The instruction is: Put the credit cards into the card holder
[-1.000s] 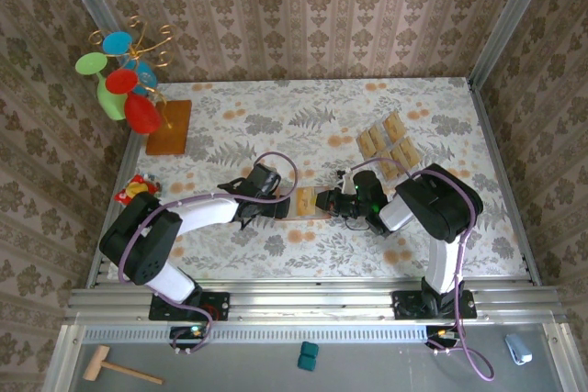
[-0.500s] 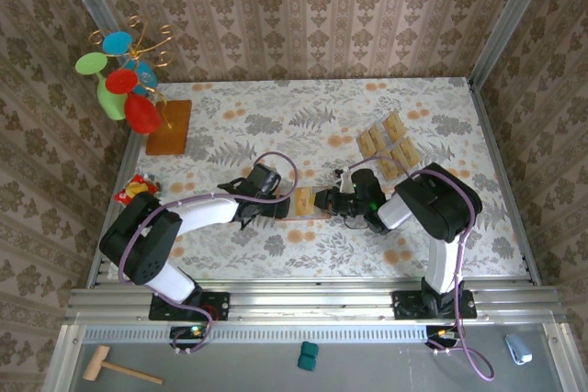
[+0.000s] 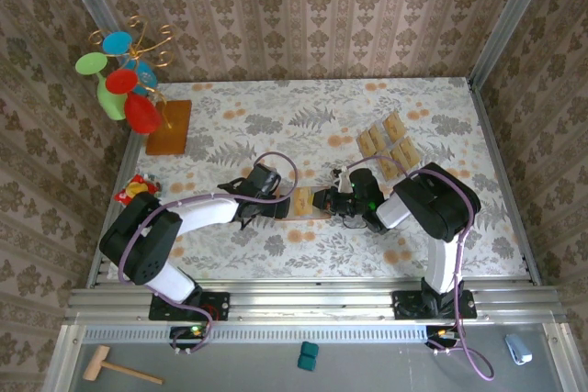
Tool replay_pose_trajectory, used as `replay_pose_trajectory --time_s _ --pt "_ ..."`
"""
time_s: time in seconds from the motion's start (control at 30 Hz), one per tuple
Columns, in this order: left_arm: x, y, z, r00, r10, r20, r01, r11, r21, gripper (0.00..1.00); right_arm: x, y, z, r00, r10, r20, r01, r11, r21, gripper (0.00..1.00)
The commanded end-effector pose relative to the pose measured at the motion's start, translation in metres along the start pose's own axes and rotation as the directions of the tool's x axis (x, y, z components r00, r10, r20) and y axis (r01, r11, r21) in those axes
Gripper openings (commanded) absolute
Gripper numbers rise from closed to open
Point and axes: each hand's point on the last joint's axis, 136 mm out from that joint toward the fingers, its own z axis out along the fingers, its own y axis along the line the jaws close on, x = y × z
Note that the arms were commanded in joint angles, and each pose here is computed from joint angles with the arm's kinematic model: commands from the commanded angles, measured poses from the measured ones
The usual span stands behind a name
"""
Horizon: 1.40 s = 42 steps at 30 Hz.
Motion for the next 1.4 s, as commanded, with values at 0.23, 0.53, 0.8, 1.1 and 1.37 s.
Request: replay_pose_trajectory --time_s 0.23,0.53,0.8,1.1,1.37 --pt "0.016 0.008 -0.002 0.999 -0.008 -0.040 0.007 1.000 -0.029 1.00 0.022 -0.037 -0.015 0.994 0.038 -0.101 -0.010 0.964 0.265 0.52" --pt "0.005 0.011 -0.008 0.998 -0.061 -0.005 0.061 0.998 0.014 1.00 0.001 -0.006 -0.022 0.990 -0.052 -0.131 0.089 0.952 0.292 0.71" --pt "-0.012 0.021 -0.022 0.995 -0.094 0.039 0.092 0.995 0.031 1.00 -0.013 0.015 -0.030 0.983 -0.103 -0.153 0.147 0.937 0.316 0.73" --pt "0.004 0.028 -0.020 0.996 -0.093 0.014 0.093 0.996 0.015 1.00 -0.022 0.014 -0.042 0.970 -0.153 -0.188 0.220 0.881 0.418 0.54" --pt "0.015 0.028 -0.016 0.999 -0.043 -0.021 0.042 0.998 -0.047 1.00 -0.027 -0.012 -0.048 0.943 -0.189 -0.274 0.316 0.766 0.560 0.08"
